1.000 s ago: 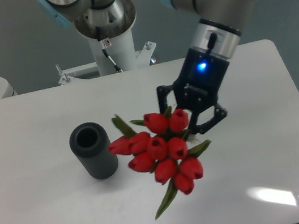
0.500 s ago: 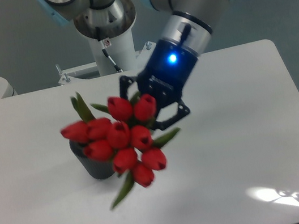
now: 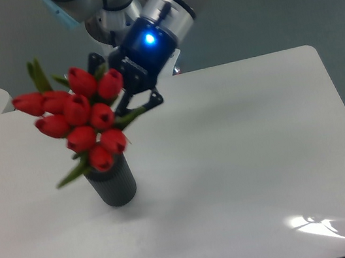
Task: Insert the flowers into the vase
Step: 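Align the tulip stems above the vase opening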
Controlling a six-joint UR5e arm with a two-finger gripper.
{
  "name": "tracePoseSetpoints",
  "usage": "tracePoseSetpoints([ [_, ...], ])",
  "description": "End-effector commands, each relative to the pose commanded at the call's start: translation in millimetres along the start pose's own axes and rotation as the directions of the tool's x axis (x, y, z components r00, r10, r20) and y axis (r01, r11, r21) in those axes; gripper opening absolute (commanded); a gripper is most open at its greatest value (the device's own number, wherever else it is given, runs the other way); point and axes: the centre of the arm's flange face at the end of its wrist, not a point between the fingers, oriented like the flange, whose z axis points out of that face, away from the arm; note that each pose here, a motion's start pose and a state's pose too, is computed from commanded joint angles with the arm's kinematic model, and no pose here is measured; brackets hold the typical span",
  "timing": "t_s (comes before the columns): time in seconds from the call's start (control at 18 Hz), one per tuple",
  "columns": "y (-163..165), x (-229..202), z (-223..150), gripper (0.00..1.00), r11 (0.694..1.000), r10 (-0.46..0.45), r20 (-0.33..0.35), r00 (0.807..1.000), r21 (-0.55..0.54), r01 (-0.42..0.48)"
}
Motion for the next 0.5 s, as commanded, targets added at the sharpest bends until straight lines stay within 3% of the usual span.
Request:
tracePoseSetpoints([
  [0.33, 15, 9, 22, 0.29, 0.992, 0.122, -0.062, 0.991, 0.036, -0.12],
  [0.5, 15, 9, 26, 0.29, 0.993, 0.108, -0.084, 0.991, 0.054, -0.104],
])
